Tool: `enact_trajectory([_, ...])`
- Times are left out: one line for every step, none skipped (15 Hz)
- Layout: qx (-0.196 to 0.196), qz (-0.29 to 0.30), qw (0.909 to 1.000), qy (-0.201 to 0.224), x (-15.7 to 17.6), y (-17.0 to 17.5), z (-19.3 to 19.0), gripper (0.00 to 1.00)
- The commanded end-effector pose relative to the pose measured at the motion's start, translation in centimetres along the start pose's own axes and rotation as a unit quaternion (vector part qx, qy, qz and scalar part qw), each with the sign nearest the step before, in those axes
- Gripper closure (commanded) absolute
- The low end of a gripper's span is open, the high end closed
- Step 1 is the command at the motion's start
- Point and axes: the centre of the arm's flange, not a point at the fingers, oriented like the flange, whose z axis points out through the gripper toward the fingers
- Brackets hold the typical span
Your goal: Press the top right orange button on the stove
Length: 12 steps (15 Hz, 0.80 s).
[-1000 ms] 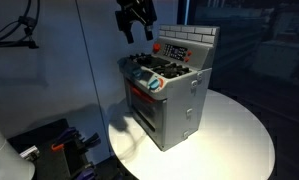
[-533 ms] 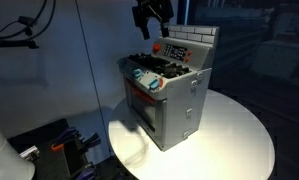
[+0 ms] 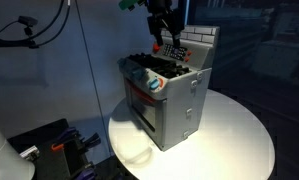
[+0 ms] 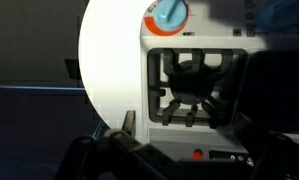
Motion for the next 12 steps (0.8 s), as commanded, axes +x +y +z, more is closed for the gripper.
enact_trajectory([0.008,0.034,0.9993,0.016,1.9,0.1,0.8,0.0])
enact_trajectory([0.007,0.038,0.9991,0.019,2.1,0.1,1.0,0.0])
enact_trajectory([0.006,0.042,0.9989,0.021,2.4,0.0,1.2,0.0])
enact_trajectory([0.002,0.023,0.9996,0.013,1.0,-0.1,1.2,0.0])
enact_trajectory([0.002,0.024,0.9996,0.012,1.1,-0.2,1.5,0.0])
enact_trajectory([0.001,0.024,0.9997,0.011,1.0,-0.2,1.7,0.0])
enact_trajectory([0.001,0.024,0.9997,0.01,1.0,-0.2,1.7,0.0])
enact_trajectory([0.001,0.023,0.9997,0.01,1.0,-0.2,1.7,0.0])
enact_trajectory([0.002,0.023,0.9997,0.01,1.0,-0.3,1.7,0.0])
enact_trajectory([0.002,0.023,0.9997,0.01,1.0,-0.3,1.7,0.0])
enact_trajectory([0.002,0.023,0.9997,0.01,1.0,-0.3,1.7,0.0])
enact_trajectory([0.006,0.021,0.9997,0.01,1.2,-0.3,1.8,0.0])
